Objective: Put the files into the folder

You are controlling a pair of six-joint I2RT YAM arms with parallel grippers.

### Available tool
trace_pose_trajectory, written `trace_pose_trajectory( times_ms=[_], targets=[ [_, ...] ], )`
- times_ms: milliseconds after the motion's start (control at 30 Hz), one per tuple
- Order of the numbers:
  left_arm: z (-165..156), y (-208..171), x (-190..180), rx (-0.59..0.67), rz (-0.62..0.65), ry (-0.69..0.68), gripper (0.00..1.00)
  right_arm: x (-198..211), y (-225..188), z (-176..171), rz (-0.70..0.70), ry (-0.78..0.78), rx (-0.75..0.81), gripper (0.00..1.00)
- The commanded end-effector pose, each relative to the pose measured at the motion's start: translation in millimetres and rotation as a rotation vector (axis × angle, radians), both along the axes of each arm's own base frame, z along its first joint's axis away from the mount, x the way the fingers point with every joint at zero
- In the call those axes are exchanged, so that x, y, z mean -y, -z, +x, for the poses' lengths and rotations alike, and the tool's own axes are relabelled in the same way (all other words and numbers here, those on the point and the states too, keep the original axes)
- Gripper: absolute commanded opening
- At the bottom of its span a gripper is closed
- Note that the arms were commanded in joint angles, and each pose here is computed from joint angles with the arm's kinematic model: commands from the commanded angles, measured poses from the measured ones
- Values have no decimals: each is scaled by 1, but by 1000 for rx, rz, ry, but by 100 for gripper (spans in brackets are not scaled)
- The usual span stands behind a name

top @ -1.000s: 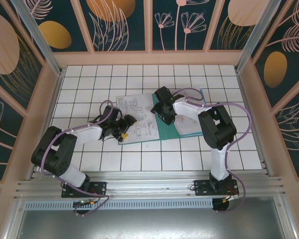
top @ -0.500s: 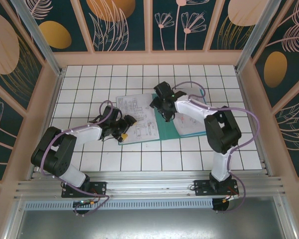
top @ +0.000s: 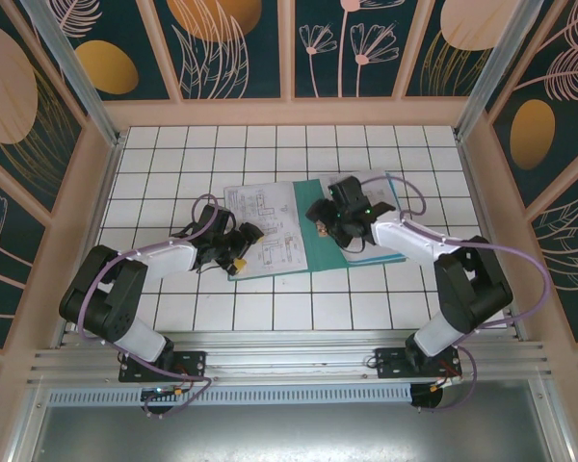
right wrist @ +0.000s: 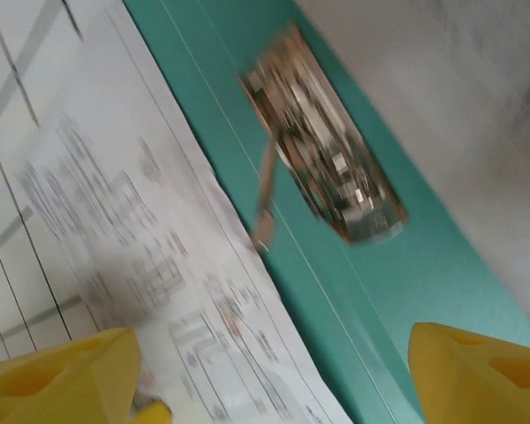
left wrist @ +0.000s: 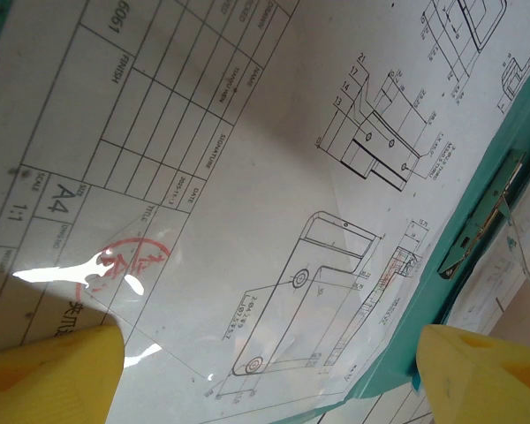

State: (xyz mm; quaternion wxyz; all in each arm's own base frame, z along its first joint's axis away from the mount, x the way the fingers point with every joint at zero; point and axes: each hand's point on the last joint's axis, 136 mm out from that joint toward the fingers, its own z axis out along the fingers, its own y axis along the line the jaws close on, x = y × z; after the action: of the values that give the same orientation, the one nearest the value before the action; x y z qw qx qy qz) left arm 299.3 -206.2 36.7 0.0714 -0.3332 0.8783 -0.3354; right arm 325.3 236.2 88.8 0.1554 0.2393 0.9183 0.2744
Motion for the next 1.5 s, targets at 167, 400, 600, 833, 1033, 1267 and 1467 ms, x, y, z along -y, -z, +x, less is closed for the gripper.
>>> trace_pose_trajectory(
  times_ms=[167, 400, 600, 833, 1033, 1267, 1467],
  targets=[
    [-21, 24, -17, -96, 108, 11, 87, -54, -14, 19, 290, -66, -4, 79],
    [-18, 22, -16, -86, 112, 12, 87, -68, -14, 44, 301, -79, 2, 76],
    [-17, 22, -16, -85, 113, 13, 87, -66, -26, 77, 305, -66, 45, 74],
    [-16, 22, -16, -84, 115, 14, 87, -63, -27, 113, 306, -59, 71, 72],
    [-13, 21, -16, -83, 115, 12, 87, -67, -19, 143, 292, -94, 68, 70],
    [-10, 19, -14, -76, 118, 13, 87, -72, -23, 167, 293, -124, 90, 69],
    [-3, 16, -13, -64, 126, 13, 87, -61, -78, 177, 261, -134, 217, 69]
  ],
)
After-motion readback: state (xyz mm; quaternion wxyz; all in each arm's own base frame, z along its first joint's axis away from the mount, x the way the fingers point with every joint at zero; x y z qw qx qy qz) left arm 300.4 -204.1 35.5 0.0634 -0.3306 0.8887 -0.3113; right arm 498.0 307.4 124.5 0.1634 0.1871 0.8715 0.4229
